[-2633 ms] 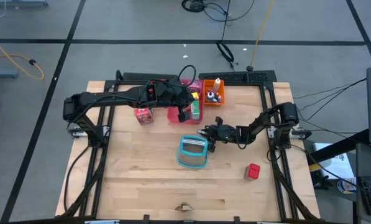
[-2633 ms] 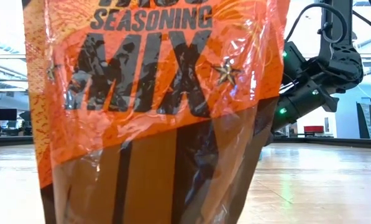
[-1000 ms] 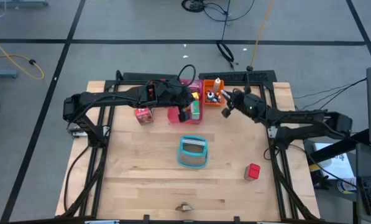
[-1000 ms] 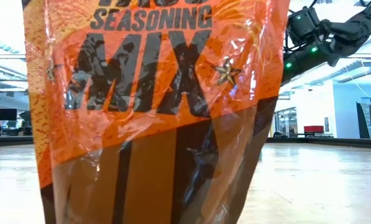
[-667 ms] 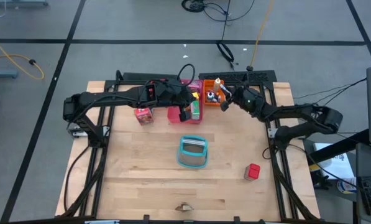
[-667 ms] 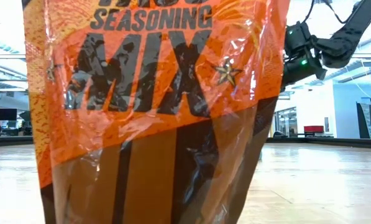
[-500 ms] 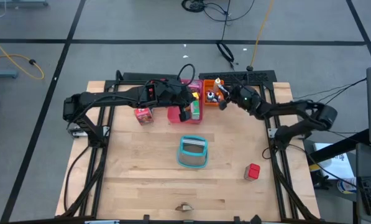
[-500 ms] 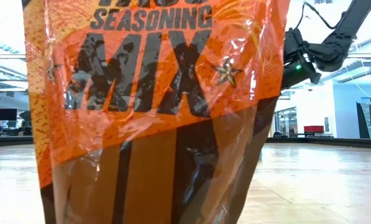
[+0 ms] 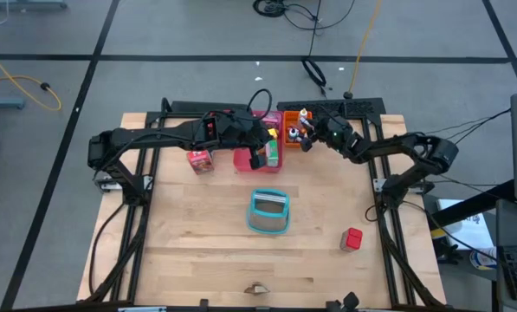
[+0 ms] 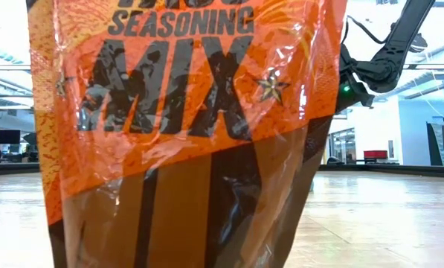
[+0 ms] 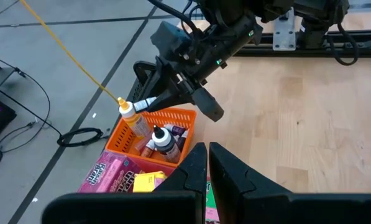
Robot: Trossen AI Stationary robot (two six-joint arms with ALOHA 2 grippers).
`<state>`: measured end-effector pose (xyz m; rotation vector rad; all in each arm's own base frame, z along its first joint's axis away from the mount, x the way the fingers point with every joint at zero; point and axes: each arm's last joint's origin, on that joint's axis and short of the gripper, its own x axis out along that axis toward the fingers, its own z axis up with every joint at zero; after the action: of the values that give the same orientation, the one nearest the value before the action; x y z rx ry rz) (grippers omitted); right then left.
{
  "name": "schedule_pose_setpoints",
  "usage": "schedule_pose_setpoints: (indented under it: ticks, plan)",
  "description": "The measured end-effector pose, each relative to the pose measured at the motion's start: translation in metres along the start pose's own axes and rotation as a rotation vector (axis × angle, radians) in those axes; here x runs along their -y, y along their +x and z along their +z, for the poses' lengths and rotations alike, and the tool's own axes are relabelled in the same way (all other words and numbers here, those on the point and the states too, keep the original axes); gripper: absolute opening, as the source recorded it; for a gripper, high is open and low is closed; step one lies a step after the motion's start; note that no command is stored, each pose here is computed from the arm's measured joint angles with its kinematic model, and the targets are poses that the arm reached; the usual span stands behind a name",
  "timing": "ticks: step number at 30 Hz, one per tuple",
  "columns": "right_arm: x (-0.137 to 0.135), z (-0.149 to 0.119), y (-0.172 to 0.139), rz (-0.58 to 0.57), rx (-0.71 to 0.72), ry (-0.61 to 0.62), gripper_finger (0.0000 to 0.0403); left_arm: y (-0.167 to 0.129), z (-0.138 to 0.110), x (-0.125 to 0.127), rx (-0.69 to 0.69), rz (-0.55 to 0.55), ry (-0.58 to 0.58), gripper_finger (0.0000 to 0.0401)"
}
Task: Pick & Place Kitchen Items
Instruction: Put the small brown food coloring bottle into the orange bin, then put the red seasoning can into the red bin
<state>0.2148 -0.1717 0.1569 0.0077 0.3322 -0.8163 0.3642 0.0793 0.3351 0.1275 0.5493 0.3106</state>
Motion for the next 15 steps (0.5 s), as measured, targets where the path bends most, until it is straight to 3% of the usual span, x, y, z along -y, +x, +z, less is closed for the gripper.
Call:
schedule_pose_setpoints:
  ticks: [8,15]
  plan:
    - [-0.0001,-0.0002,0.0000,0.001,-0.002,-0.002,0.0144,0.0000,0.0000,0.0000,0.000,0.000,0.000,0.0021]
    - [-0.0072,0.0065,-0.0092,0.061,-0.011,-0.024,0.0167,0.0000,-0.0006,0.0001,-0.006,0.000,0.000,0.0021]
